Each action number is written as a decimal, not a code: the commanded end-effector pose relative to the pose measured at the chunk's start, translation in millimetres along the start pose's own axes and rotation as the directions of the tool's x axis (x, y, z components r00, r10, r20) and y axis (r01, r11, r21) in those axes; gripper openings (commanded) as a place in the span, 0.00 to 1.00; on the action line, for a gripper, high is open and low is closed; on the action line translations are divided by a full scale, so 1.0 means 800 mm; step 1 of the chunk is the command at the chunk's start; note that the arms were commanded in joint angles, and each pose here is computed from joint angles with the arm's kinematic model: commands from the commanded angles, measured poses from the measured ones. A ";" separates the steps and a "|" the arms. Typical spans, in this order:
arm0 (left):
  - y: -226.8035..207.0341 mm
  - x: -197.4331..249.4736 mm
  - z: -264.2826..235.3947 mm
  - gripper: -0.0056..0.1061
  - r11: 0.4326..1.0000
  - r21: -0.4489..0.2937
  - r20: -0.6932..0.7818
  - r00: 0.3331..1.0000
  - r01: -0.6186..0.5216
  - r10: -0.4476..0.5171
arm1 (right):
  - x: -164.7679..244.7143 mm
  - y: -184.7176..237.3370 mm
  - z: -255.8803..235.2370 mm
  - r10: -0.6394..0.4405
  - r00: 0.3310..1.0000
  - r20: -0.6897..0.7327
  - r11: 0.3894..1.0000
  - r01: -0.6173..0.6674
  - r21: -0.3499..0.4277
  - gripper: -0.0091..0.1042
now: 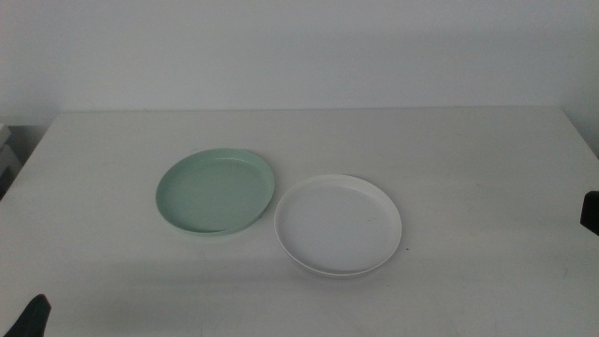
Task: Stack the three bowls on top of each other.
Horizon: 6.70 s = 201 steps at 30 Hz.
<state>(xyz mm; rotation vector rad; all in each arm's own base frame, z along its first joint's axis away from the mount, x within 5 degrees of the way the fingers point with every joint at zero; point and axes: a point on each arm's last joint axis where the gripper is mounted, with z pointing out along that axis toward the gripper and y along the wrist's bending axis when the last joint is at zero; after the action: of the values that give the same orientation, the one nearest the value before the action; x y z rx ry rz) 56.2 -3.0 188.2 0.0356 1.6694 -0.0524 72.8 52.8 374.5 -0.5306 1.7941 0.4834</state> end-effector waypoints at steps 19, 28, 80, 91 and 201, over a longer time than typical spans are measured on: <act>0.015 -0.149 0.056 0.77 0.989 -0.135 -0.205 0.975 0.065 -0.092 | -0.016 -0.002 -0.003 -0.002 0.996 0.084 1.000 0.000 0.024 0.56; 0.022 -0.253 0.155 0.77 0.989 -0.112 -0.376 0.918 0.093 -0.129 | -0.016 -0.002 -0.003 -0.002 0.996 0.084 1.000 0.000 0.024 0.56; 0.004 -0.067 0.453 0.05 0.949 -0.088 -0.841 0.488 0.302 -0.233 | -0.015 -0.003 -0.003 -0.007 0.997 0.082 1.000 0.004 0.027 0.56; -0.075 -0.204 0.375 0.05 0.952 0.125 -0.733 0.672 0.281 -0.102 | -0.015 -0.003 -0.003 -0.007 0.997 0.082 1.000 0.004 0.027 0.56; -0.008 -0.175 0.035 0.99 0.989 0.055 0.045 0.989 0.138 -0.141 | 0.049 -0.038 -0.002 0.032 0.976 0.217 0.941 -0.102 0.323 0.56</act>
<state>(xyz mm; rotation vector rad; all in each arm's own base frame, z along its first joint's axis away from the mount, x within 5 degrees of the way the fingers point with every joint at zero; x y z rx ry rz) 96.2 -10.9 308.9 -0.0132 1.7253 -0.1821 78.4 21.6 322.2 -0.1650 1.7338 0.2633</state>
